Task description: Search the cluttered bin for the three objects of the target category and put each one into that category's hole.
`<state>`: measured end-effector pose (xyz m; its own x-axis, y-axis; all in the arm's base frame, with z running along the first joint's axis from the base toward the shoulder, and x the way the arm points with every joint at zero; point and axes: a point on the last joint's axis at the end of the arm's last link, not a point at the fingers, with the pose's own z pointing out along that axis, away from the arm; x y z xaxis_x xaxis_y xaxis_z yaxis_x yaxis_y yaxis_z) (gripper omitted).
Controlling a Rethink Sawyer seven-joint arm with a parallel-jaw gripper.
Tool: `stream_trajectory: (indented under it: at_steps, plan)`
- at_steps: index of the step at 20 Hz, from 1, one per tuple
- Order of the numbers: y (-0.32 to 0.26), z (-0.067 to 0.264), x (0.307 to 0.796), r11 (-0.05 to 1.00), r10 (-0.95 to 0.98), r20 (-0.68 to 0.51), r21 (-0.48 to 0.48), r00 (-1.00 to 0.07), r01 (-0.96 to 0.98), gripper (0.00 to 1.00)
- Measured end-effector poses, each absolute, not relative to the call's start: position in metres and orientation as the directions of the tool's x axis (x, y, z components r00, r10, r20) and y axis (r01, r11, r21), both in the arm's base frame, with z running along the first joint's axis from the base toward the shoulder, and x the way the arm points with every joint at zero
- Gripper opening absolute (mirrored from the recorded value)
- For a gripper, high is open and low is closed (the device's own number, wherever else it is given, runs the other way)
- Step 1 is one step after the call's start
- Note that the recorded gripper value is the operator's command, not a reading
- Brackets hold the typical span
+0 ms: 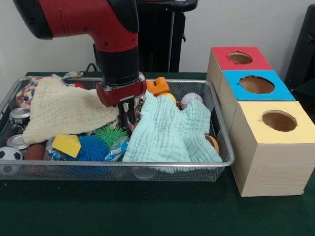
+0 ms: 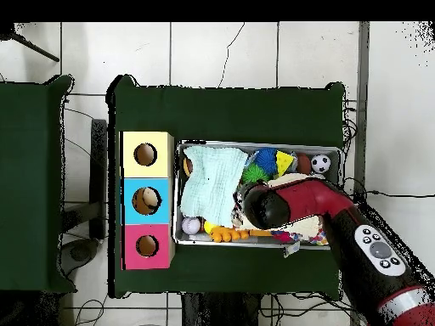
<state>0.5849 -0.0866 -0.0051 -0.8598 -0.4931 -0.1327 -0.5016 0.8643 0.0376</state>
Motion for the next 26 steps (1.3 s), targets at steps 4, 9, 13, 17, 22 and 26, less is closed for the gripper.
stream_trajectory:
  at_steps: [4, 9, 13, 17, 22, 26]
  plan:
    - [-0.101, 0.026, 0.581, 0.885, -0.450, -0.130, 0.067, -0.883, -0.461, 0.00]
    - [-0.121, 0.091, 0.569, 0.914, -0.383, -0.077, 0.113, -0.920, -0.390, 0.00]
    - [-0.126, 0.122, 0.563, 0.920, -0.376, -0.034, 0.108, -0.926, -0.378, 0.00]
    - [-0.109, 0.142, 0.558, 0.903, -0.422, -0.019, 0.083, -0.907, -0.422, 0.00]
    - [-0.075, 0.139, 0.553, 0.874, -0.477, -0.017, 0.095, -0.879, -0.476, 0.00]
    - [-0.045, 0.139, 0.545, 0.850, -0.512, -0.028, 0.127, -0.859, -0.511, 0.00]
